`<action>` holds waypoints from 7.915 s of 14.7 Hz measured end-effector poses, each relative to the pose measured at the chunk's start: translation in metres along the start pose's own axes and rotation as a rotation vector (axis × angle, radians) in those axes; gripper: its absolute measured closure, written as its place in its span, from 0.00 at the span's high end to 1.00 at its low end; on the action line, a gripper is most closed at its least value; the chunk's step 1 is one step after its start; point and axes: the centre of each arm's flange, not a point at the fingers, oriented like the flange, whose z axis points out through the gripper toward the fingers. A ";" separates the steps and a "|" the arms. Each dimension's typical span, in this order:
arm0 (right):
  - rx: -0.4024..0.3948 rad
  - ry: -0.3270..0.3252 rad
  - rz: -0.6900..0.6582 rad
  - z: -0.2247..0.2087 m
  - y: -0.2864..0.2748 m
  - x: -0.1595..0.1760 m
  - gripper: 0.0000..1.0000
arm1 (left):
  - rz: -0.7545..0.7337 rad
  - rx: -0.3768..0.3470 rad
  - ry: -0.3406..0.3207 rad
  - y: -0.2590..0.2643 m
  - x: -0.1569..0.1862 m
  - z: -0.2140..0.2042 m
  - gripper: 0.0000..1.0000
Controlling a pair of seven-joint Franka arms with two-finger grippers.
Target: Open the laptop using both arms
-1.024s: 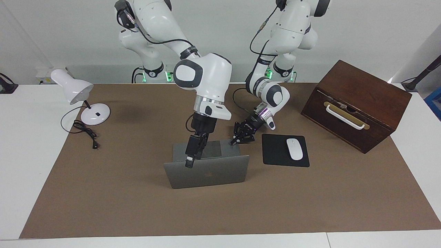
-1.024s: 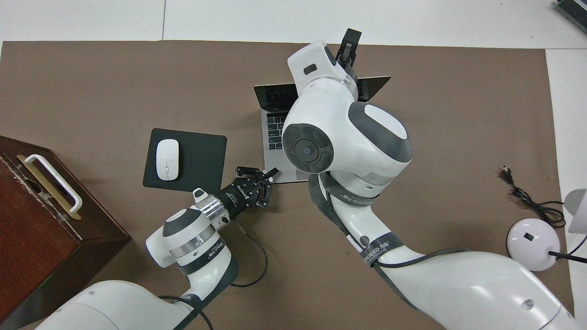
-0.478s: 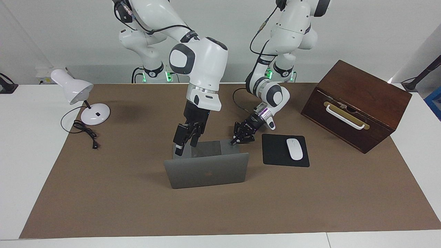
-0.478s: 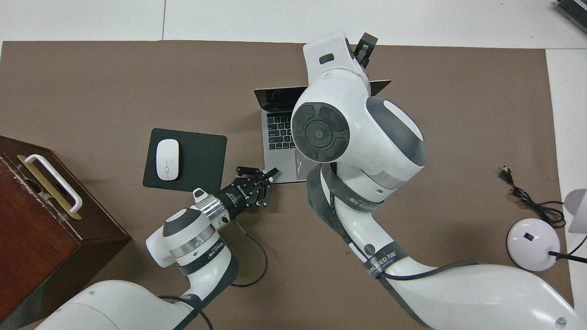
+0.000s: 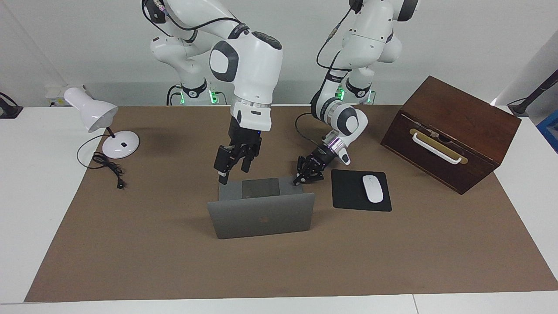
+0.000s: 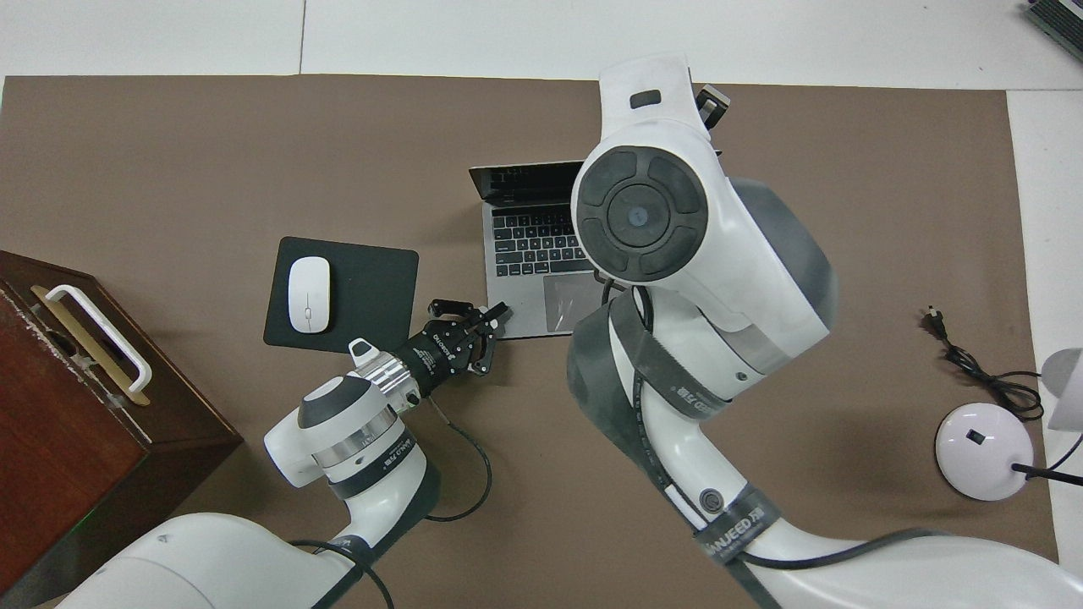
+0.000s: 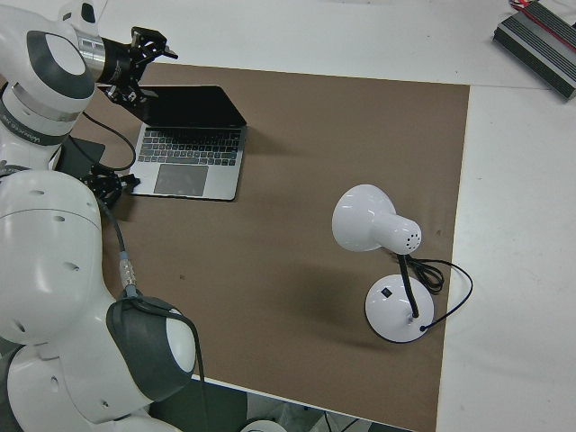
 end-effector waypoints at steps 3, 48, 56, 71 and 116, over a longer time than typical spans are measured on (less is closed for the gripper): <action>0.063 -0.011 0.083 -0.011 0.025 -0.021 1.00 | 0.033 -0.031 0.033 0.024 -0.002 -0.006 0.01; 0.443 -0.240 0.960 -0.061 0.168 -0.247 1.00 | 1.524 0.983 0.628 0.336 -0.189 -0.175 0.01; 0.446 -0.257 0.969 -0.026 0.156 -0.251 1.00 | 1.444 1.184 0.611 0.290 -0.246 -0.262 0.01; 0.410 -0.206 1.030 -0.023 0.175 -0.269 1.00 | 1.407 1.147 0.638 0.248 -0.241 -0.341 0.94; 0.412 -0.210 1.027 -0.021 0.173 -0.267 1.00 | 1.712 1.206 0.542 0.256 -0.285 -0.276 1.00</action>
